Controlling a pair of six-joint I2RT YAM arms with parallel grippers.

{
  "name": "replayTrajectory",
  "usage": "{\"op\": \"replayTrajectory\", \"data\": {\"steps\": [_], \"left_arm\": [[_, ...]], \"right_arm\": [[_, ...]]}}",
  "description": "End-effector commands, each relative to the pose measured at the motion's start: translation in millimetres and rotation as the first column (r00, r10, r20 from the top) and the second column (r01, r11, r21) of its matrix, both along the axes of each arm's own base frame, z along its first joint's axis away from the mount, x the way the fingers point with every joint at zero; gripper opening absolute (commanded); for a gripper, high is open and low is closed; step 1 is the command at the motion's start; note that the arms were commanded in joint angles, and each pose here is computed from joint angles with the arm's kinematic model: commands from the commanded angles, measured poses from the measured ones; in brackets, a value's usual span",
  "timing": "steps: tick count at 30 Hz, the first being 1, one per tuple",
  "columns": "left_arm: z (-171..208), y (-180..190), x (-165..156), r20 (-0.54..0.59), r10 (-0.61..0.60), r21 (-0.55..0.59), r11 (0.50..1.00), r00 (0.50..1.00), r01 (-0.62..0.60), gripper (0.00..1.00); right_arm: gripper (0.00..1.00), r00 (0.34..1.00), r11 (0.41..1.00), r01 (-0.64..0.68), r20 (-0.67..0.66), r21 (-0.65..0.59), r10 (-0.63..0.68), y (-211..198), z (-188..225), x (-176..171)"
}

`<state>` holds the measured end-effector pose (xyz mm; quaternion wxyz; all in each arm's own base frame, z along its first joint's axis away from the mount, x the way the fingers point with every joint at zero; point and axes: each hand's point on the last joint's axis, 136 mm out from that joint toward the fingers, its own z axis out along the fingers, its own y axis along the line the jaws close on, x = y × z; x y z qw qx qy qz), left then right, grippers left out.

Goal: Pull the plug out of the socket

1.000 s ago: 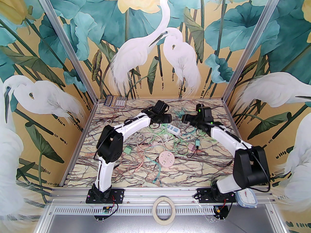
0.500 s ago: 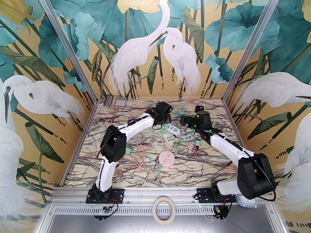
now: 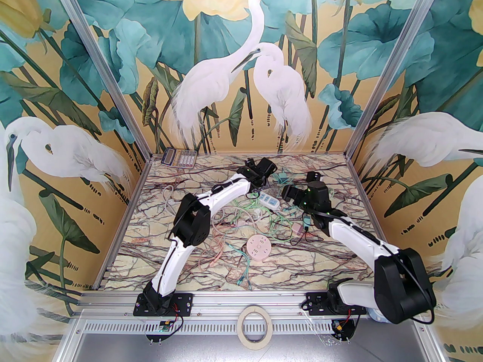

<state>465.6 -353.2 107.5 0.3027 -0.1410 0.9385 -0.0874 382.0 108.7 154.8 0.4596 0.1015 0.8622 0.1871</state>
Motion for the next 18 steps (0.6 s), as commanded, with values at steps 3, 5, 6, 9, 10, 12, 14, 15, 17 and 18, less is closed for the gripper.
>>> {"op": "replayTrajectory", "data": {"steps": [3,5,6,9,10,12,14,15,17,18], "left_arm": [[-29.9,7.9,-5.5,-0.048,0.035,0.081,0.996,0.998,-0.031,0.55],[-35.0,7.2,-7.9,-0.064,0.028,0.083,0.996,0.998,-0.023,0.55],[-36.9,6.2,-9.6,-0.075,0.023,0.080,0.997,0.997,-0.017,0.56],[-37.0,4.6,-12.9,-0.085,0.020,0.077,0.997,0.996,-0.014,0.60],[-36.4,4.9,-13.1,-0.085,0.022,0.077,0.997,0.996,-0.016,0.61],[-37.4,8.8,-15.0,-0.092,0.031,0.100,0.995,0.995,-0.021,0.62],[-31.1,19.5,-16.6,-0.075,0.058,0.156,0.987,0.995,-0.045,0.62],[-27.4,22.9,-17.7,-0.067,0.066,0.171,0.984,0.996,-0.053,0.62],[-21.3,26.1,-17.9,-0.055,0.073,0.176,0.982,0.996,-0.062,0.62],[-17.3,26.1,-17.9,-0.046,0.072,0.179,0.982,0.996,-0.062,0.62]], "right_arm": [[0.99,1.000,1.000,0.015,0.027,0.001,-0.015,0.0,5.1,-1.1],[0.99,1.000,1.000,0.007,0.025,0.004,-0.007,2.3,4.7,-0.5],[0.99,1.000,1.000,0.007,0.023,0.002,-0.007,2.4,3.9,-0.6],[0.99,1.000,1.000,0.006,0.022,-0.004,-0.006,2.9,3.7,-0.9],[0.99,1.000,1.000,0.006,0.024,-0.006,-0.006,2.9,4.4,-1.1],[0.99,1.000,1.000,0.005,0.025,-0.008,-0.005,2.6,4.7,-1.1],[0.99,1.000,1.000,0.007,0.025,-0.013,-0.007,2.0,4.9,-1.6],[0.99,1.000,1.000,0.009,0.028,-0.011,-0.008,1.8,6.1,-1.6],[0.99,1.000,1.000,0.006,0.029,-0.008,-0.005,2.8,6.5,-1.5],[0.99,1.000,1.000,0.004,0.028,-0.007,-0.004,3.2,6.1,-2.0]]}}
